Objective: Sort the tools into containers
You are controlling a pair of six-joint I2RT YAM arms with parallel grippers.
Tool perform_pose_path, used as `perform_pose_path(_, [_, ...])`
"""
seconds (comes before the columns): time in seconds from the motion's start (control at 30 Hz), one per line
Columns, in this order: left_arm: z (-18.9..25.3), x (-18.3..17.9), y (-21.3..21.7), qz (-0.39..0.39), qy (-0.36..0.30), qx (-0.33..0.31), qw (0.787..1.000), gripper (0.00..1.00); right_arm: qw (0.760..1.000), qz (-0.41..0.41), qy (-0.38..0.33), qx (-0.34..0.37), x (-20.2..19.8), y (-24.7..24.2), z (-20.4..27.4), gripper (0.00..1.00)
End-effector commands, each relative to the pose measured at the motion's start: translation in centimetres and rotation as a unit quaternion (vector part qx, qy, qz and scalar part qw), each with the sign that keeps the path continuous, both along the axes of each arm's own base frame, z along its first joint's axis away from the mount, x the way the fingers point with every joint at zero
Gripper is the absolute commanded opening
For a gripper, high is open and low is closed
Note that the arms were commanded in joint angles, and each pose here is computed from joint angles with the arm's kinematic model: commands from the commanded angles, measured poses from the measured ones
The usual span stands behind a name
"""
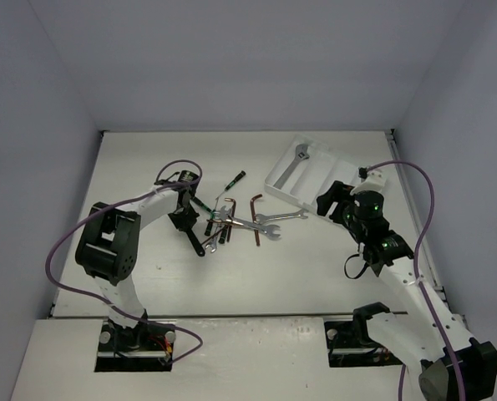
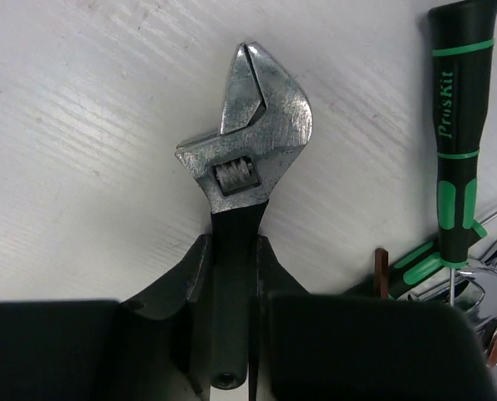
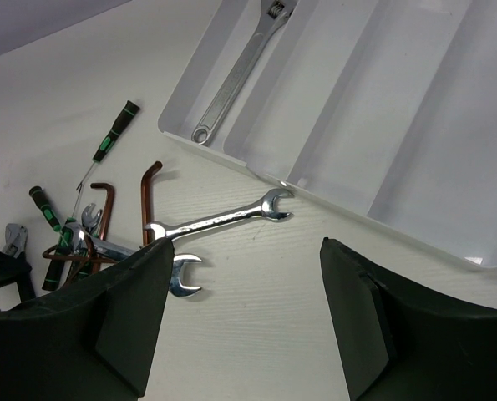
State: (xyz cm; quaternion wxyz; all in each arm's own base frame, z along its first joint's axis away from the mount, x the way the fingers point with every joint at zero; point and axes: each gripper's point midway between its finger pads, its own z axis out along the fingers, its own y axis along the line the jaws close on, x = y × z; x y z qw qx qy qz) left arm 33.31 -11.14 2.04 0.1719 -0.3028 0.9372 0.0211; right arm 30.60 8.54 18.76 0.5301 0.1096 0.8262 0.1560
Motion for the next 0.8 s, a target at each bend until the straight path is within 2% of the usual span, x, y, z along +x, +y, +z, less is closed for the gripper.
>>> perform_pose_path(0.0, [-1.0,-1.3,1.1,-0.01,0.02,0.009,1.0,0.0,0.999,0.043,-0.025,0.005,0.9,1.6,1.8,0.68])
perform_pose_path(0.1, [1.7,-0.7,1.1,-0.028,-0.016,0.007,0.999,0.0,0.996,0.082,-0.021,0.007,1.0,2.9,1.9,0.68])
perform_pose_path(0.27, [8.5,0.4,0.5,-0.067,-0.122,-0.021,0.99,0.0,0.986,0.162,-0.022,0.019,1.2,6.8,3.5,0.69])
perform_pose_path(0.47, [12.4,0.6,-1.3,-0.099,-0.201,-0.083,0.971,0.0,0.972,0.23,-0.037,0.022,1.0,12.0,5.4,0.7])
perform_pose_path(0.57, [14.1,0.5,-2.0,-0.105,-0.235,-0.109,0.96,0.0,0.961,0.271,-0.036,0.054,0.8,14.6,6.0,0.7])
perform_pose_path(0.63, [16.4,0.9,-3.7,-0.128,-0.274,-0.155,0.941,0.0,0.952,0.296,-0.033,0.065,0.3,16.3,6.0,0.7])
perform_pose_path(0.77, [19.8,1.2,-5.3,-0.138,-0.317,-0.2,0.917,0.0,0.939,0.333,-0.054,0.066,-0.2,19.2,7.7,0.7])
